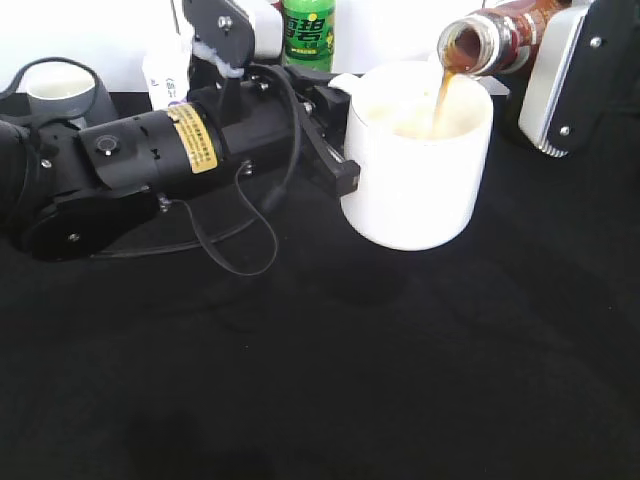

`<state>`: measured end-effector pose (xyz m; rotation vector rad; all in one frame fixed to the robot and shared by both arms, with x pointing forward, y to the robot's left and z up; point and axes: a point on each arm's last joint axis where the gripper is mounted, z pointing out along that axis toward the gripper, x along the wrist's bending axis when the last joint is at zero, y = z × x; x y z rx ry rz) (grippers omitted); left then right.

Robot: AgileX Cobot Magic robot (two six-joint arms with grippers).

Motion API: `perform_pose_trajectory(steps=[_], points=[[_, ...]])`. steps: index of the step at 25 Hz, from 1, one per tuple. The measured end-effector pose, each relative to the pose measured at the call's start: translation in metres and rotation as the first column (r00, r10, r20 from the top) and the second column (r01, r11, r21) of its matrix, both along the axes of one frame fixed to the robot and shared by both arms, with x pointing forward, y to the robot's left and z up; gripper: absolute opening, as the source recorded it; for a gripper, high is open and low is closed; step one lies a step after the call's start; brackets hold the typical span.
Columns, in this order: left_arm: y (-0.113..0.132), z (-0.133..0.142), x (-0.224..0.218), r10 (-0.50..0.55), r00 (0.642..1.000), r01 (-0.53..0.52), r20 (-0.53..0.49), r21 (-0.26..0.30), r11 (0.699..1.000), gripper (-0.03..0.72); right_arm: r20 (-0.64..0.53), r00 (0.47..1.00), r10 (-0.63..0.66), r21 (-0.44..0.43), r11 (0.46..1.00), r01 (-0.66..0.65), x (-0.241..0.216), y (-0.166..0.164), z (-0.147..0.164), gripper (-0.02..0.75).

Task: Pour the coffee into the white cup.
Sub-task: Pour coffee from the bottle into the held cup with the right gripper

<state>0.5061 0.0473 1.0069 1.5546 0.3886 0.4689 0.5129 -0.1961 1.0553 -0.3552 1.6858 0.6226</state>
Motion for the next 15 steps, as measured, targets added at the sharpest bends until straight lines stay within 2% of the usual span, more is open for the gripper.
perform_pose_trajectory(steps=[15], points=[[-0.0009,-0.0008,-0.0015,-0.018,1.000,0.019,-0.010,0.004,1.000,0.069,0.101,0.994,-0.047,-0.074,0.996,0.054,0.0035,-0.0043,0.0037,0.513]])
